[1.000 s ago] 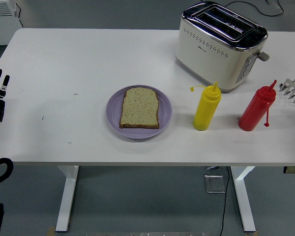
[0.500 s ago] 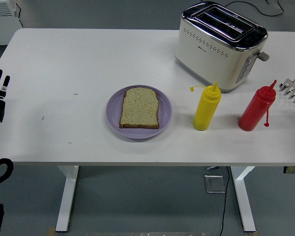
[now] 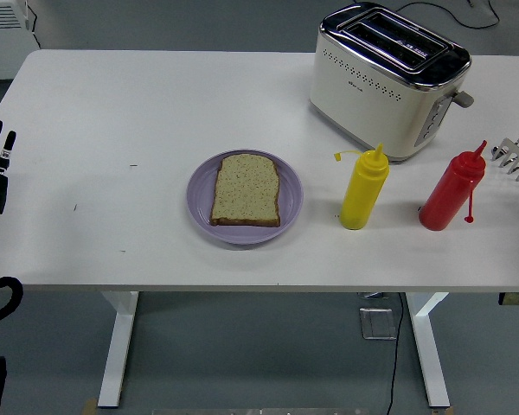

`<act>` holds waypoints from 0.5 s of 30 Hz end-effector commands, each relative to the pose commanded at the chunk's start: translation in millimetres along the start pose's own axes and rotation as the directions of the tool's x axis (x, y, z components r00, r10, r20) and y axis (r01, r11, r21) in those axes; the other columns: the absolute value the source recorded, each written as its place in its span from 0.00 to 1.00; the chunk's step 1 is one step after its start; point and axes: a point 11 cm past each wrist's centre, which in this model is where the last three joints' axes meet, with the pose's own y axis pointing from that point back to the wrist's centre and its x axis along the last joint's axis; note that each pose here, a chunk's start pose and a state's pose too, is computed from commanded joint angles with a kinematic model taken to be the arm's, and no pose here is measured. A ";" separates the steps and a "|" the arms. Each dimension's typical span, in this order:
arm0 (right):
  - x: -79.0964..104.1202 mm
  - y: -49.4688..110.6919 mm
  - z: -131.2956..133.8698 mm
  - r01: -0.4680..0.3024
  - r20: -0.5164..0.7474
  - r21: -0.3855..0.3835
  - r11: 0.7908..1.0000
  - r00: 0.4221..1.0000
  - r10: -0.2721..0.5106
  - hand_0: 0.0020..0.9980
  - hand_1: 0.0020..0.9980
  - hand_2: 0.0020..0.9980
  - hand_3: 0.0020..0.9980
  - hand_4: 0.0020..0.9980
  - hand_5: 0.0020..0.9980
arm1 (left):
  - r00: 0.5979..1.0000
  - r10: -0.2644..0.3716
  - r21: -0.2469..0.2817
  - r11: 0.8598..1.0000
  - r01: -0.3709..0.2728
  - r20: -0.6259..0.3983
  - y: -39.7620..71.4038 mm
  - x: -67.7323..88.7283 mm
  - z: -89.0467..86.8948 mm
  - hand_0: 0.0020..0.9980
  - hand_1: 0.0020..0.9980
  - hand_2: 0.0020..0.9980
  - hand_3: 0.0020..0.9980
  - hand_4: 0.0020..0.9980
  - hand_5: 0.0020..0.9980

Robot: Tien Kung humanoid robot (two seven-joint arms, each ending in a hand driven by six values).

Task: Pick up the cup,pour liquid into bread,place the cup on the desk

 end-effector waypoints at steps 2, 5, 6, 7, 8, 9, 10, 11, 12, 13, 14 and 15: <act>-0.4 -0.1 -0.4 0.002 0.000 0.000 1.000 1.000 -0.002 0.75 0.70 0.71 0.73 0.48 0.35 | 1.000 -0.001 -0.001 1.000 0.001 0.000 -0.1 -0.3 0.3 0.78 0.74 0.74 0.70 0.51 1.00; -1.0 -0.3 -0.4 0.005 0.000 -0.001 1.000 1.000 -0.005 0.75 0.70 0.71 0.73 0.48 0.35 | 1.000 -0.002 -0.002 1.000 0.002 0.001 -0.3 -0.7 0.9 0.78 0.74 0.74 0.70 0.51 1.00; -1.3 -0.3 -0.3 0.007 -0.001 -0.002 1.000 1.000 -0.007 0.76 0.70 0.71 0.74 0.48 0.35 | 1.000 -0.003 -0.002 1.000 0.003 0.001 -0.4 -0.8 1.1 0.78 0.74 0.74 0.70 0.52 1.00; -1.7 -0.4 -0.2 0.009 -0.001 -0.003 1.000 1.000 -0.009 0.76 0.70 0.71 0.74 0.48 0.35 | 1.000 -0.003 -0.003 1.000 0.003 0.001 -0.4 -0.8 1.2 0.78 0.74 0.74 0.70 0.52 1.00; -2.0 -0.4 0.1 0.011 -0.001 -0.004 1.000 1.000 -0.011 0.76 0.70 0.71 0.74 0.48 0.35 | 1.000 -0.003 -0.003 1.000 0.003 0.001 -0.4 -0.9 1.3 0.78 0.74 0.74 0.70 0.52 1.00; -2.2 -0.3 0.5 0.012 -0.001 -0.006 1.000 1.000 -0.012 0.76 0.70 0.71 0.74 0.48 0.35 | 1.000 -0.002 -0.003 1.000 0.002 0.000 -0.4 -0.8 1.2 0.78 0.74 0.74 0.70 0.52 1.00; -2.3 -0.3 0.8 0.012 -0.002 -0.008 1.000 1.000 -0.012 0.76 0.70 0.71 0.74 0.48 0.35 | 1.000 -0.002 -0.003 1.000 0.002 0.000 -0.4 -0.8 1.1 0.78 0.74 0.74 0.70 0.52 1.00; -2.3 -0.2 1.1 0.013 -0.002 -0.010 1.000 1.000 -0.013 0.76 0.70 0.71 0.74 0.48 0.35 | 1.000 -0.002 -0.003 1.000 0.002 0.000 -0.4 -0.7 1.1 0.78 0.74 0.74 0.70 0.52 1.00; -2.4 -0.2 1.2 0.013 -0.003 -0.011 1.000 1.000 -0.013 0.76 0.70 0.71 0.73 0.48 0.35 | 1.000 -0.002 -0.002 1.000 0.002 0.000 -0.4 -0.7 1.0 0.78 0.74 0.74 0.70 0.52 1.00; -2.4 -0.3 1.4 0.014 -0.003 -0.012 1.000 1.000 -0.014 0.76 0.70 0.71 0.73 0.48 0.35 | 1.000 -0.001 -0.002 1.000 0.001 -0.001 -0.4 -0.6 1.0 0.78 0.74 0.74 0.70 0.52 1.00; -2.3 -0.2 1.5 0.014 -0.004 -0.014 1.000 1.000 -0.014 0.76 0.70 0.71 0.73 0.48 0.35 | 1.000 -0.001 -0.002 1.000 0.001 -0.001 -0.4 -0.6 1.0 0.78 0.74 0.74 0.70 0.52 1.00; -2.3 -0.2 1.6 0.013 -0.004 -0.015 1.000 1.000 -0.013 0.76 0.70 0.71 0.73 0.48 0.35 | 1.000 -0.001 -0.002 1.000 0.001 -0.001 -0.4 -0.6 1.0 0.78 0.74 0.74 0.70 0.52 1.00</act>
